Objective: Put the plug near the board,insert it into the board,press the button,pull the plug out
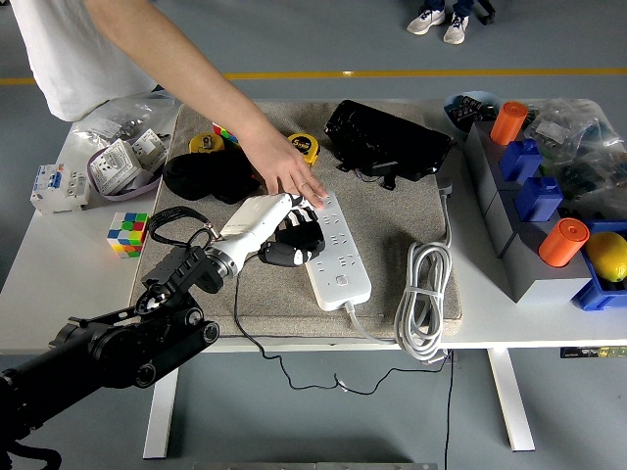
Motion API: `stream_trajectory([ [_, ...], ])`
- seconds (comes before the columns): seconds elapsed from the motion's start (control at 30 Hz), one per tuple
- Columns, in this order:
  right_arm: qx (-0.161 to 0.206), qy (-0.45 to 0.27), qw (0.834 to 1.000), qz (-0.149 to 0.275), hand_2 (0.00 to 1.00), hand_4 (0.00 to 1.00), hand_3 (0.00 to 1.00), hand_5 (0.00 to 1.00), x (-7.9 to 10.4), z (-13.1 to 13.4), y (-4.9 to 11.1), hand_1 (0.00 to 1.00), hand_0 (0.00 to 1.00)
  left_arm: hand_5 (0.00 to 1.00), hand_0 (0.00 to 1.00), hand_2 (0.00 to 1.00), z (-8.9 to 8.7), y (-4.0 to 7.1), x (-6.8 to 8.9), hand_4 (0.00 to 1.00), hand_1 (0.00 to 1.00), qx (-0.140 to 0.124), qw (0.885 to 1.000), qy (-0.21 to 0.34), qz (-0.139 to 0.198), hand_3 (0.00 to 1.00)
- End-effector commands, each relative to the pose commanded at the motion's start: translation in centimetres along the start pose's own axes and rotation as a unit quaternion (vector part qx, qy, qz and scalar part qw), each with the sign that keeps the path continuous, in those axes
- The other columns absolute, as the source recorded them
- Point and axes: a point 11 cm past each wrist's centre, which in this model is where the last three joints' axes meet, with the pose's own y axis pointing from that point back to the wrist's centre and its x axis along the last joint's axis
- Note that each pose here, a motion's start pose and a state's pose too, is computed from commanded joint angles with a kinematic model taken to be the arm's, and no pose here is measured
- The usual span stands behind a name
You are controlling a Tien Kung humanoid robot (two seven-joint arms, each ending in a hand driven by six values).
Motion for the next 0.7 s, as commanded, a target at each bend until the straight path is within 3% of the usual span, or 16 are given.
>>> stream_trajectory([
  [0.33, -0.001, 0.000, 1.000, -0.001, 0.679, 0.998, 0.582, 0.563, -0.2, 0.1, 0.0, 0.686, 0.672, 0.002, 0.242, 0.392, 0.1, 0.1, 0.7, 0.750, 0.367, -0.009, 0.999, 0.029, 0.023, 0.531],
  [0.5, -0.001, -0.002, 1.000, -0.002, 0.680, 0.998, 0.583, 0.562, -0.3, 0.1, 0.0, 0.685, 0.672, 0.002, 0.241, 0.391, 0.3, 0.3, 1.8, 0.747, 0.369, -0.019, 0.998, 0.042, 0.041, 0.531],
  [0.7, -0.002, -0.003, 1.000, -0.001, 0.680, 0.998, 0.582, 0.559, -0.2, 0.3, 0.0, 0.685, 0.671, 0.002, 0.245, 0.399, -1.3, 1.1, 3.7, 0.760, 0.376, -0.011, 0.997, 0.040, 0.065, 0.536],
])
